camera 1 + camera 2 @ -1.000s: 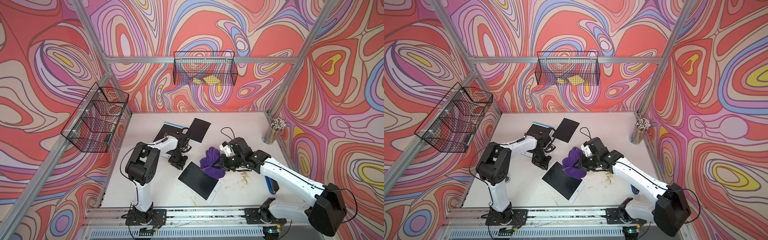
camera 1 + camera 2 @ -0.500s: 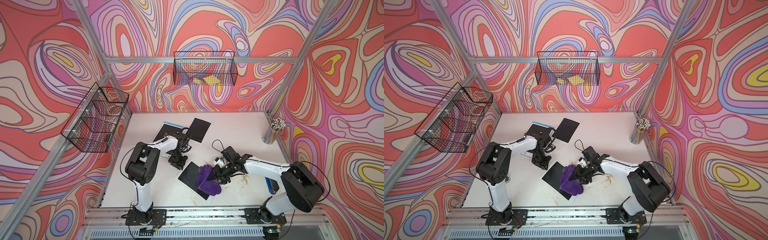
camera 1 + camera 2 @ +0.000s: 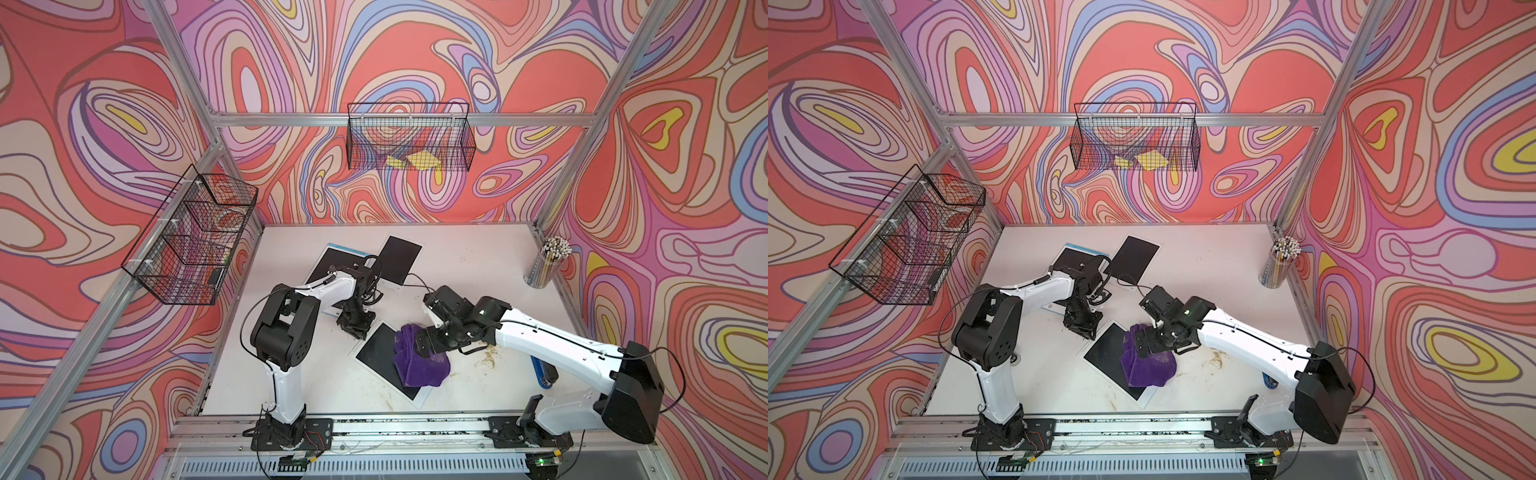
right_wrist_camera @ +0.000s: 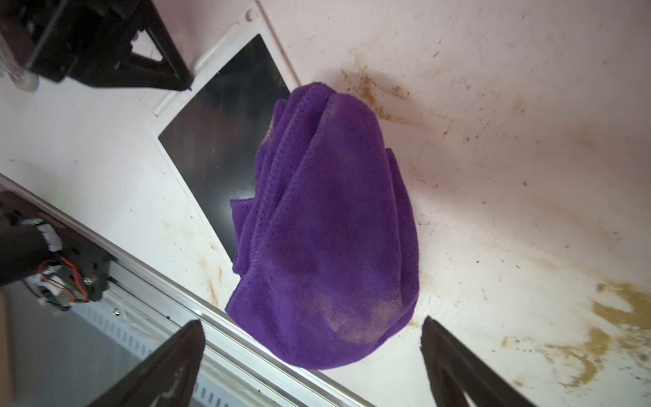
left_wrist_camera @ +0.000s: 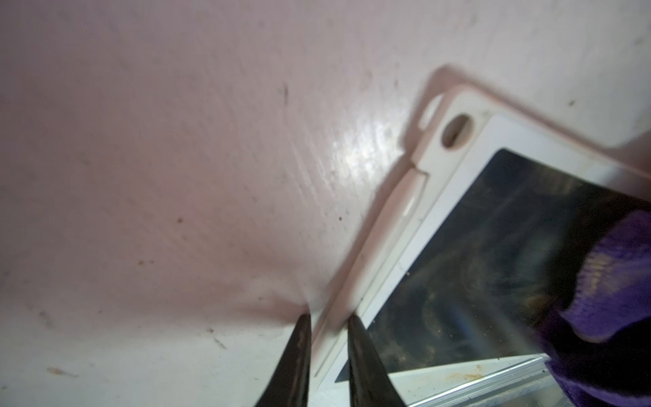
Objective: Wipe the drawing tablet
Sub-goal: Wipe the dirt from the drawing tablet.
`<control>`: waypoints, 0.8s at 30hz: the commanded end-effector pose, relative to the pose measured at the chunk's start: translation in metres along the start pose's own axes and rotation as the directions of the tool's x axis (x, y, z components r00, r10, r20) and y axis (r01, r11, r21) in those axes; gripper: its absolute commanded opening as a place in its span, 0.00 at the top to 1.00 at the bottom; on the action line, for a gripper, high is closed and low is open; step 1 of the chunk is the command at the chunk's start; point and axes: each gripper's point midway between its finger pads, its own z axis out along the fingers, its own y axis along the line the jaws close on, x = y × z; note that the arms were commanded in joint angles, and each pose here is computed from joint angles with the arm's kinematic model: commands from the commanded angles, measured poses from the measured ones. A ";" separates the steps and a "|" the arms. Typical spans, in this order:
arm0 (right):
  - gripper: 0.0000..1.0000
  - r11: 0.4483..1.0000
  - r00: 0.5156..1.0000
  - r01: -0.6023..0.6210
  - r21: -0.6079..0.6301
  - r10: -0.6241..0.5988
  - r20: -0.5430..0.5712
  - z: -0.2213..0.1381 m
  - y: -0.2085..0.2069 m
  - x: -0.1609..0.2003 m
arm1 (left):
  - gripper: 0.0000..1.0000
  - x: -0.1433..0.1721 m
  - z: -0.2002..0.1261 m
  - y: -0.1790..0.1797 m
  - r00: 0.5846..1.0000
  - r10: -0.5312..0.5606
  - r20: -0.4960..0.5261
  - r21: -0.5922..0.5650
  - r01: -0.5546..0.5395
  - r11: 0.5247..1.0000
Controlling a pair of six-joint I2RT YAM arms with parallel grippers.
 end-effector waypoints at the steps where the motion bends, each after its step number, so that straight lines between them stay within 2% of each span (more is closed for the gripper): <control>1: 0.02 0.959 0.990 0.141 0.245 -0.132 -0.052 0.003 -0.023 0.017 | 0.78 -0.003 -0.001 0.002 1.000 0.007 0.008 -0.014 -0.007 1.000; 8: 0.02 0.898 0.959 0.283 0.338 -0.253 -0.130 0.032 0.008 0.031 | 0.78 -0.003 0.000 0.002 1.000 0.006 0.004 -0.013 -0.006 1.000; 15: 0.02 0.903 0.963 0.261 0.341 -0.223 -0.149 0.068 0.006 0.035 | 0.78 -0.003 0.001 0.002 1.000 0.007 0.004 -0.011 -0.007 1.000; 21: 0.02 0.947 0.964 0.218 0.236 -0.170 -0.205 0.108 0.007 0.054 | 0.78 -0.002 0.001 0.002 1.000 0.008 0.002 -0.011 -0.008 1.000; 24: 0.08 0.957 0.955 0.212 0.199 -0.160 -0.251 0.121 0.007 0.067 | 0.78 -0.002 0.001 0.002 1.000 0.008 0.003 -0.012 -0.008 1.000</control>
